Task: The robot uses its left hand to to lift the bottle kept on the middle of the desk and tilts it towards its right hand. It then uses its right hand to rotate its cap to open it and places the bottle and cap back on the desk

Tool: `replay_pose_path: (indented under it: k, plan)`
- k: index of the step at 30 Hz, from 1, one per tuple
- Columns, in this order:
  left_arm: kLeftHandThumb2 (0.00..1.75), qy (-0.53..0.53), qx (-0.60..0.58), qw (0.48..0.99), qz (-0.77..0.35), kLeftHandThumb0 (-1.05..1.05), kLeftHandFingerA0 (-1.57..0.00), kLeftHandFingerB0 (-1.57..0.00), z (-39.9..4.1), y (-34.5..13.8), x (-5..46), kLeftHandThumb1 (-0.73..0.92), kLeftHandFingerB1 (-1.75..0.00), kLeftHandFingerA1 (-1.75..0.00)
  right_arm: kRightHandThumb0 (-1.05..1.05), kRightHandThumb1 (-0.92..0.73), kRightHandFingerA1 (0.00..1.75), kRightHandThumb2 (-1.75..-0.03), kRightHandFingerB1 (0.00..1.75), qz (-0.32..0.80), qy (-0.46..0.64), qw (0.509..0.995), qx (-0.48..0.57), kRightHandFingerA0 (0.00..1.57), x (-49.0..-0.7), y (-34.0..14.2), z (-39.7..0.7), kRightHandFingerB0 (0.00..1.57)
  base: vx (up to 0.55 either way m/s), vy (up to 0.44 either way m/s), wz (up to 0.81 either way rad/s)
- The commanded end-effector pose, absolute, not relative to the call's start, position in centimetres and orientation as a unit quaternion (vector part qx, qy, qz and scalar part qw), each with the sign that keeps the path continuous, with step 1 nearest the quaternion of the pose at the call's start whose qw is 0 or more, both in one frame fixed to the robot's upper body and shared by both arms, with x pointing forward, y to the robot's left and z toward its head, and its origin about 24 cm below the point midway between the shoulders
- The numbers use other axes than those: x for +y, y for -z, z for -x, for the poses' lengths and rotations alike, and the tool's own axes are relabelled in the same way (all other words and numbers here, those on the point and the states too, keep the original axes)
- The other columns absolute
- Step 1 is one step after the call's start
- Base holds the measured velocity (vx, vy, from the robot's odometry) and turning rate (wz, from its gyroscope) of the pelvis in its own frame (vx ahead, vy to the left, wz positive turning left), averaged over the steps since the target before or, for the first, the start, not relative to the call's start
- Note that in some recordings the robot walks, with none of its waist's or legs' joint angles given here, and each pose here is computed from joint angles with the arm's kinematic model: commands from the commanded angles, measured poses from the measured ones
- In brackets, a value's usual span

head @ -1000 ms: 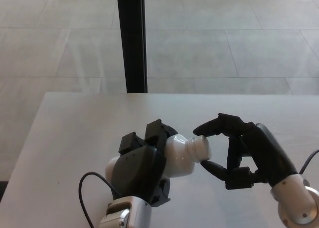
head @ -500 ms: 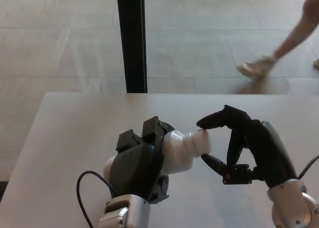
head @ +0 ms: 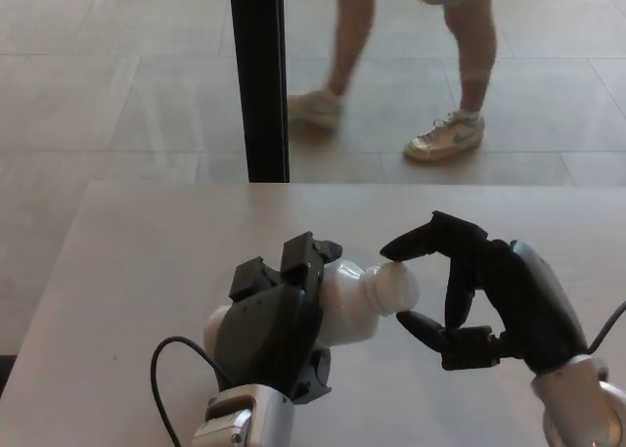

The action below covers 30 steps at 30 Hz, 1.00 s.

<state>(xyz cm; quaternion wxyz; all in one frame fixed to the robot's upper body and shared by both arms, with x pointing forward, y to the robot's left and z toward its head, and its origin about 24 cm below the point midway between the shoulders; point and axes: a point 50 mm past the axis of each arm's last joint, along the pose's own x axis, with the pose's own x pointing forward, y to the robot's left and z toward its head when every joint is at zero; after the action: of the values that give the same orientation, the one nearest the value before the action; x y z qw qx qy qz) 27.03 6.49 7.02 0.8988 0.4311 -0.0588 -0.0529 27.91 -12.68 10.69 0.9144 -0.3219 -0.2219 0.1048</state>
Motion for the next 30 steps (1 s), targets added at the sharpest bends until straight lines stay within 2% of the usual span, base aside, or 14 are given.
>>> replay_pose_path:
  k: [1, 4, 5, 6, 7, 8, 14, 15, 17, 19, 20, 26, 27, 30]
  plan:
    - [0.94, 0.057, -0.056, 0.893, -0.443, 0.17, -0.88, -0.64, -27.0, -6.9, 6.7, 0.71, -0.70, -1.03, -0.23, -0.53, 1.65, -0.92, 0.96, 0.365, -0.152, 0.886, -0.243, 1.00, -12.6, -10.6, -27.6, 0.93, 0.00, 0.000, 0.00]
    - [0.92, 0.058, -0.059, 0.891, -0.446, 0.18, -0.84, -0.64, -26.9, -6.9, 6.8, 0.70, -0.70, -0.94, -0.22, -0.54, 1.66, -0.94, 0.95, 0.391, -0.162, 0.870, -0.255, 0.99, -13.0, -10.5, -27.4, 0.92, 0.00, 0.000, 0.00]
    - [0.95, 0.059, -0.065, 0.896, -0.435, 0.22, -0.89, -0.75, -26.8, -6.7, 7.0, 0.71, -1.39, -1.71, -0.23, -0.50, 1.29, -1.09, 0.98, 0.409, -0.161, 0.861, -0.255, 1.22, -14.0, -10.5, -27.3, 0.92, 0.00, 0.000, 0.00]
    - [0.98, 0.060, -0.062, 0.895, -0.439, 0.20, -0.91, -0.77, -26.8, -6.7, 7.2, 0.72, -1.44, -1.75, -0.21, -0.52, 1.66, -1.01, 1.02, 0.415, -0.162, 0.859, -0.252, 1.01, -14.6, -10.6, -27.2, 0.93, 0.00, 0.000, 0.00]
    - [0.98, 0.059, -0.061, 0.894, -0.439, 0.20, -0.93, -0.79, -26.7, -6.6, 7.3, 0.72, -1.43, -1.75, -0.24, -0.48, 1.29, -1.06, 0.96, 0.424, -0.159, 0.855, -0.253, 1.22, -15.2, -10.9, -27.1, 0.91, 0.00, 0.000, 0.00]
    - [1.03, 0.064, -0.063, 0.891, -0.446, 0.21, -0.90, -0.76, -26.7, -6.4, 7.7, 0.68, -1.46, -1.75, -0.20, -0.49, 1.59, -1.03, 1.05, 0.436, -0.144, 0.852, -0.250, 1.00, -16.4, -11.2, -26.8, 0.92, 0.00, 0.000, 0.00]
    - [1.03, 0.074, -0.065, 0.865, -0.492, 0.20, -0.87, -0.75, -27.1, -6.7, 9.4, 0.63, -1.44, -1.75, -0.15, -0.51, 1.56, -1.00, 0.98, 0.438, -0.104, 0.864, -0.227, 1.01, -19.3, -11.4, -26.5, 0.92, 0.00, 0.000, 0.00]
    - [1.08, 0.075, -0.062, 0.859, -0.502, 0.16, -1.13, -0.92, -27.1, -6.8, 9.7, 0.58, -1.29, -1.54, -0.15, -0.53, 1.56, -0.95, 0.99, 0.440, -0.094, 0.865, -0.221, 1.00, -19.9, -11.3, -26.4, 0.92, 0.00, 0.000, 0.00]
    - [1.02, 0.074, -0.063, 0.856, -0.507, 0.18, -0.91, -0.78, -27.2, -6.9, 10.1, 0.63, -1.40, -1.73, -0.14, -0.53, 1.57, -0.96, 1.00, 0.435, -0.088, 0.870, -0.217, 1.00, -20.4, -11.3, -26.3, 0.92, 0.00, 0.000, 0.00]
    - [1.14, 0.068, -0.056, 0.842, -0.532, 0.24, -1.15, -0.99, -27.2, -7.0, 11.5, 0.56, -1.16, -1.32, -0.13, -0.56, 1.60, -0.93, 0.97, 0.423, -0.058, 0.882, -0.200, 0.97, -21.9, -10.3, -26.0, 0.91, 0.00, 0.000, 0.00]
    - [1.14, 0.069, -0.055, 0.838, -0.538, 0.20, -0.95, -0.82, -27.2, -7.0, 11.8, 0.58, -1.40, -1.75, -0.14, -0.57, 1.62, -0.90, 0.97, 0.424, -0.056, 0.883, -0.192, 0.96, -22.1, -10.0, -25.9, 0.91, 0.00, 0.000, 0.00]
    - [1.15, 0.073, -0.026, 0.817, -0.572, 0.17, -0.91, -0.83, -27.4, -6.9, 12.7, 0.58, -1.32, -1.72, -0.14, -0.62, 1.54, -0.81, 0.91, 0.432, -0.077, 0.888, -0.136, 0.95, -22.0, -7.6, -25.6, 0.92, 0.00, 0.000, 0.00]
    - [1.12, 0.087, -0.017, 0.810, -0.579, 0.15, -1.14, -0.98, -27.5, -6.9, 12.4, 0.58, -1.11, -1.29, -0.15, -0.64, 1.57, -0.81, 0.95, 0.439, -0.091, 0.887, -0.110, 0.95, -21.6, -6.6, -25.8, 0.91, 0.00, 0.000, 0.00]
    - [0.93, 0.100, -0.013, 0.796, -0.596, 0.07, -0.92, -0.86, -27.8, -7.1, 11.9, 0.68, -1.13, -1.53, -0.16, -0.69, 1.53, -0.75, 0.95, 0.445, -0.115, 0.885, -0.077, 0.92, -21.0, -5.7, -26.4, 0.89, 0.00, 0.000, 0.00]
